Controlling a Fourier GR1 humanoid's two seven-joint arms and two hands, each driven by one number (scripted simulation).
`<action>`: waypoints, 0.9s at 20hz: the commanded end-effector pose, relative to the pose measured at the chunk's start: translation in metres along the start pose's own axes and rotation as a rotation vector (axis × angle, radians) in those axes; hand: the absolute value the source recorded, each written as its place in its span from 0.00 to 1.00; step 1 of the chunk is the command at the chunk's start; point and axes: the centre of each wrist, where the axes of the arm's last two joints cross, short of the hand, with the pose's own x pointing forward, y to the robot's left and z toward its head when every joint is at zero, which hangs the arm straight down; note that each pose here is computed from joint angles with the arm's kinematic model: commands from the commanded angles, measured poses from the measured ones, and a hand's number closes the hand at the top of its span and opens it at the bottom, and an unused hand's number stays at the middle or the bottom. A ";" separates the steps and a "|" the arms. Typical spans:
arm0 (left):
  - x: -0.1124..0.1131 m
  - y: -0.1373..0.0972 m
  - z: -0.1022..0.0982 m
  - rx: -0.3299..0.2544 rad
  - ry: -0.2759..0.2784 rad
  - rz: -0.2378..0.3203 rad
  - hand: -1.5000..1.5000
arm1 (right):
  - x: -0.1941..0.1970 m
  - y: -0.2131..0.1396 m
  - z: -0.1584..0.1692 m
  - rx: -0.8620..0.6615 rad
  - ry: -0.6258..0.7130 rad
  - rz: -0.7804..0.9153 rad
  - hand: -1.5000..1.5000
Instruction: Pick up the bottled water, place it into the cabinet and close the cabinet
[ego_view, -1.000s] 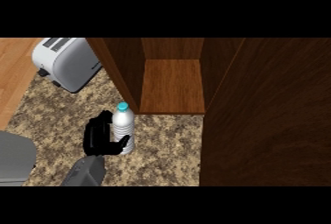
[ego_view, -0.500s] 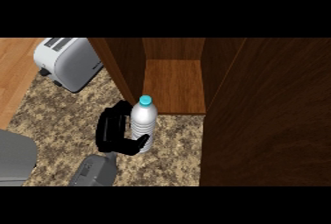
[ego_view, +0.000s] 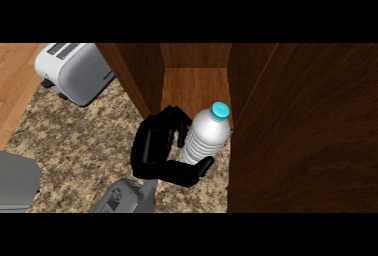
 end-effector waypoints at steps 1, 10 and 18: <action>0.022 -0.044 -0.007 0.012 0.017 -0.019 1.00 | 0.030 0.001 -0.011 0.009 -0.047 0.016 0.00; 0.025 -0.078 -0.055 0.095 -0.054 -0.165 1.00 | 0.025 -0.008 -0.020 0.036 -0.062 0.023 0.00; 0.018 -0.065 -0.094 0.126 0.009 -0.233 1.00 | 0.031 -0.006 -0.017 0.013 -0.057 0.039 0.00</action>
